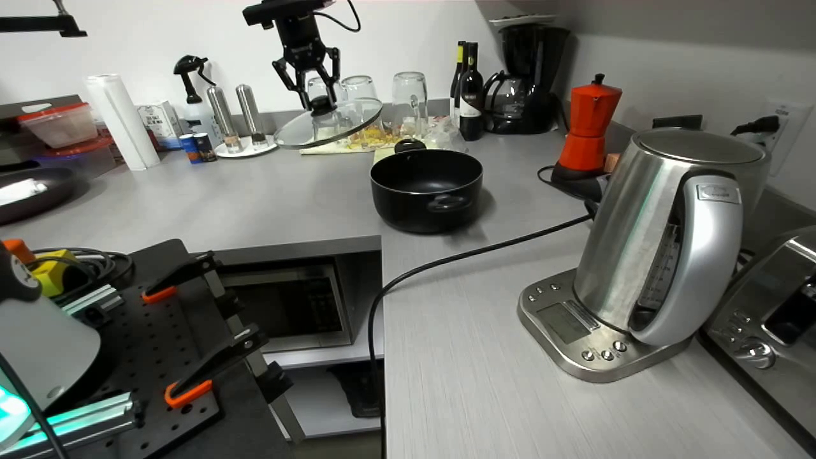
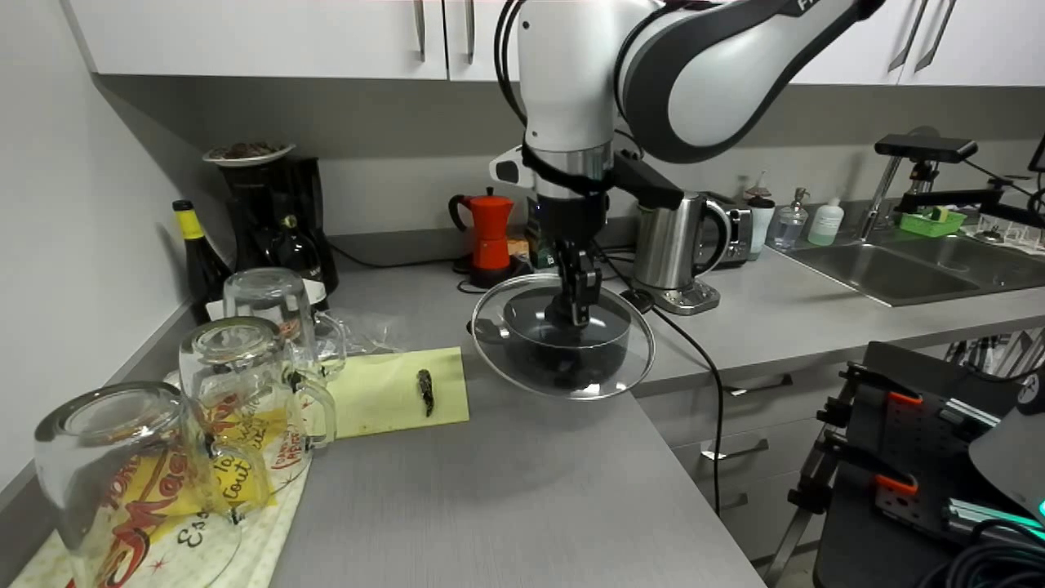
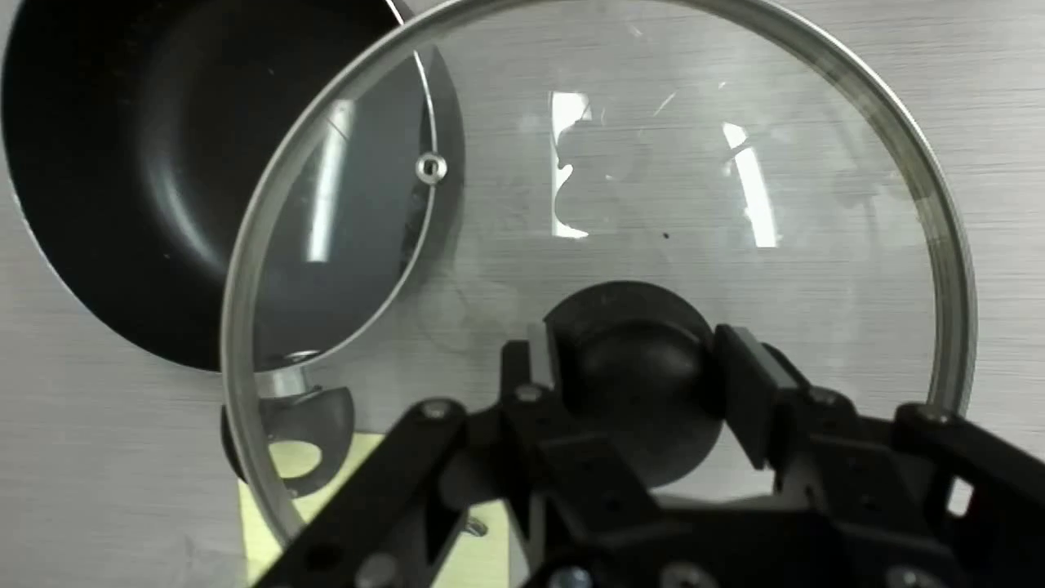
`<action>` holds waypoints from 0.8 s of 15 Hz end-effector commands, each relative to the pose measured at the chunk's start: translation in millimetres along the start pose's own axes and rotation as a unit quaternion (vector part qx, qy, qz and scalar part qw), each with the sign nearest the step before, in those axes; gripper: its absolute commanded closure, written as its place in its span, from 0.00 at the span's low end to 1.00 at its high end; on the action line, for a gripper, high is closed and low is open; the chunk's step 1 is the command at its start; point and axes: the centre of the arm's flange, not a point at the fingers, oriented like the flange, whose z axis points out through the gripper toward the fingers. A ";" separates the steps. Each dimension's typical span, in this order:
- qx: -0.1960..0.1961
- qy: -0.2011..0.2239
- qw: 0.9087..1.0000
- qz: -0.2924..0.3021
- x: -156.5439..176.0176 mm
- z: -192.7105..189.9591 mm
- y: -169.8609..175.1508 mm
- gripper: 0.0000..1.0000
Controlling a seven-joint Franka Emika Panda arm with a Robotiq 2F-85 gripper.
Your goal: Pick up the lid and cover the pot
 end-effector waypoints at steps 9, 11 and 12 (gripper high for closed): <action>0.064 -0.010 0.983 0.171 -52.5 -6.0 139.9 0.75; 0.076 -0.014 0.978 0.195 -58.3 4.4 160.2 0.75; 0.083 -0.016 0.975 0.204 -60.2 10.9 168.5 0.75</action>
